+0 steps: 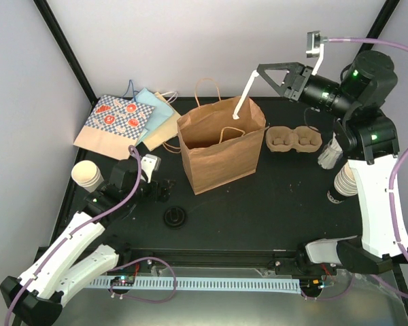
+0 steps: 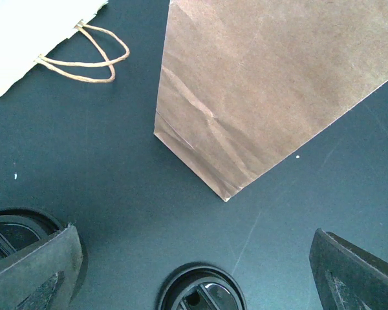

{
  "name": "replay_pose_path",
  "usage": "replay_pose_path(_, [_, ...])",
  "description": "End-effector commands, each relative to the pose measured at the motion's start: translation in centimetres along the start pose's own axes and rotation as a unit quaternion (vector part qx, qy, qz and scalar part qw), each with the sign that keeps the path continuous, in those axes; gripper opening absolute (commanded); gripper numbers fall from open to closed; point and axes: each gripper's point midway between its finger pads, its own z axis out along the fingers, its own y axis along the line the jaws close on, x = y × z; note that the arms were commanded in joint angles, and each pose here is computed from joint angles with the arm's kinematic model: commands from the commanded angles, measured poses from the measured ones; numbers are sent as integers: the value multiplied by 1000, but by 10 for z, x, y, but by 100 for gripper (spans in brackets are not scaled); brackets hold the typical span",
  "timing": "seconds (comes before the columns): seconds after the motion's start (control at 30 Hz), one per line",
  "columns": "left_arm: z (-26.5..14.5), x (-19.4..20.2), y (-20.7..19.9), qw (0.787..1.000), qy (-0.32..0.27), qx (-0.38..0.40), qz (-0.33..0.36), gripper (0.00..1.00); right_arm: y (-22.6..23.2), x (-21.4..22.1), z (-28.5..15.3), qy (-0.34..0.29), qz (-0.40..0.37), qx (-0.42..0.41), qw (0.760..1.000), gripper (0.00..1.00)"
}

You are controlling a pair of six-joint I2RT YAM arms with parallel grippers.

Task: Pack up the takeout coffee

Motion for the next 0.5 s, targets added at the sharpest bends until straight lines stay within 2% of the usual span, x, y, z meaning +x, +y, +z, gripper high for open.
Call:
replay_pose_path(0.0, [0, -3, 3, 1000, -3, -8, -3, 99, -20, 2, 16, 1, -9, 16, 1000, 1])
replay_pose_path(0.27, [0, -3, 4, 1000, -4, -10, -3, 99, -98, 25, 35, 21, -4, 109, 994, 1])
replay_pose_path(0.4, [1, -2, 3, 1000, -1, -9, -3, 99, -121, 39, 45, 32, -10, 139, 990, 1])
replay_pose_path(0.43, [1, -2, 3, 1000, -2, -8, -3, 99, -124, 44, 49, 38, -15, 142, 989, 5])
replay_pose_path(0.47, [1, -2, 3, 1000, -1, -8, -3, 99, -124, 48, 53, 43, -21, 140, 989, 16])
